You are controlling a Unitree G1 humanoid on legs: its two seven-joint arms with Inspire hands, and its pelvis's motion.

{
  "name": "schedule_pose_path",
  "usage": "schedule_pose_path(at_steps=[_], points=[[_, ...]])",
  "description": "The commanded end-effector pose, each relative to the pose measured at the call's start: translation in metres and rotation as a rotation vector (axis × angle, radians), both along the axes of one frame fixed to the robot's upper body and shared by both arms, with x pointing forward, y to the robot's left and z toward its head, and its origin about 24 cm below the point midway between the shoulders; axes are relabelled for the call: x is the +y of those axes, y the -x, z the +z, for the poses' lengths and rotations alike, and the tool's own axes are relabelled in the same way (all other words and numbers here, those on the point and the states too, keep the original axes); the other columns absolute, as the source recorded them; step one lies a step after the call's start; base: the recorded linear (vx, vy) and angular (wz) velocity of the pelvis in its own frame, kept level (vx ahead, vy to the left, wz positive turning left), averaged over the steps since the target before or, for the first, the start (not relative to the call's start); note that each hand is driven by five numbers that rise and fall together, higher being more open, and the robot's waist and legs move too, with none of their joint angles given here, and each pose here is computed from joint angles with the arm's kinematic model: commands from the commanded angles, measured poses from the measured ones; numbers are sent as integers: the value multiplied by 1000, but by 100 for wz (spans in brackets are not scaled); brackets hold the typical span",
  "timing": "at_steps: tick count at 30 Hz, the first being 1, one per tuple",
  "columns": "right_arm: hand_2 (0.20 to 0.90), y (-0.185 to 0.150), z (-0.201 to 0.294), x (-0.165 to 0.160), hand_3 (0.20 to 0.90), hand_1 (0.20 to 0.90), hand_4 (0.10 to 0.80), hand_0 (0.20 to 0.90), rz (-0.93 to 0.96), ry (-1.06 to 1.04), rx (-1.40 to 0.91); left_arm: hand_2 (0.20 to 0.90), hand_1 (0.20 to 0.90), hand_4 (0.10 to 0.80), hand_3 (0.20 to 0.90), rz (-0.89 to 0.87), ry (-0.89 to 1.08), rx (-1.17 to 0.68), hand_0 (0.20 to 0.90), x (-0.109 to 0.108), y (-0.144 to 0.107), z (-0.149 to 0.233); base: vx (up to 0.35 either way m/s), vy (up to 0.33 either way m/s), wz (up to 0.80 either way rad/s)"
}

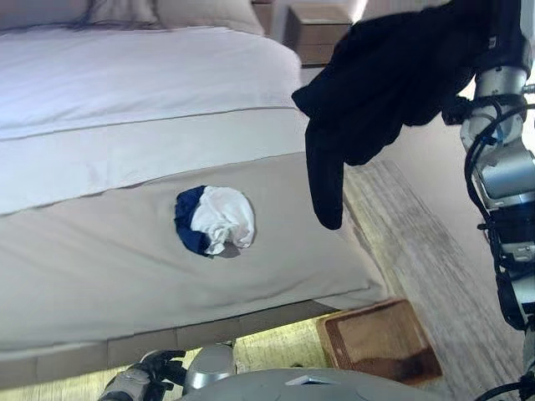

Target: Pick up the clothes from the bed and place them into the basket

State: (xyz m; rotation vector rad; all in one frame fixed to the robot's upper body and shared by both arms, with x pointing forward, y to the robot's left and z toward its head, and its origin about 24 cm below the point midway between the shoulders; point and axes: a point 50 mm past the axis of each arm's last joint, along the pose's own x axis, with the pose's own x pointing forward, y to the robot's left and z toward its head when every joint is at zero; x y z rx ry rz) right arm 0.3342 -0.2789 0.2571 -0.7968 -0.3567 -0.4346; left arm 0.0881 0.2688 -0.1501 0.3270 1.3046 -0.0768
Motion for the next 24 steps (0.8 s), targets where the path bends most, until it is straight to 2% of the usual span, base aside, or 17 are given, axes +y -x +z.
schedule_pose_path(at_steps=[1,8,11,12,14,24], points=[[300,16,25,-25,200,300,100,300,-58,150,-5,900,900,800,900,-76,16,-26,900,-7,-21,3,-36,-85,-52],[300,11,-64,-27,200,300,100,300,-73,166,301,900,900,800,900,-122,32,-130,900,-16,-52,12,-25,-129,-44],[300,8,-84,-23,200,300,100,300,-85,165,371,900,900,800,900,-145,41,-164,900,-21,-63,15,-88,-119,-43],[300,2,-90,-20,200,300,100,300,-104,167,379,900,900,800,900,-166,47,-208,900,-26,-77,20,-294,-132,-43],[300,-6,-89,-17,200,300,100,300,-130,158,363,900,900,800,900,-171,53,-282,900,-33,-98,28,-337,-86,-31],[300,-25,-92,-30,200,300,100,300,-288,98,384,900,900,800,900,-124,96,-491,900,-50,-149,56,-178,-67,-15]])
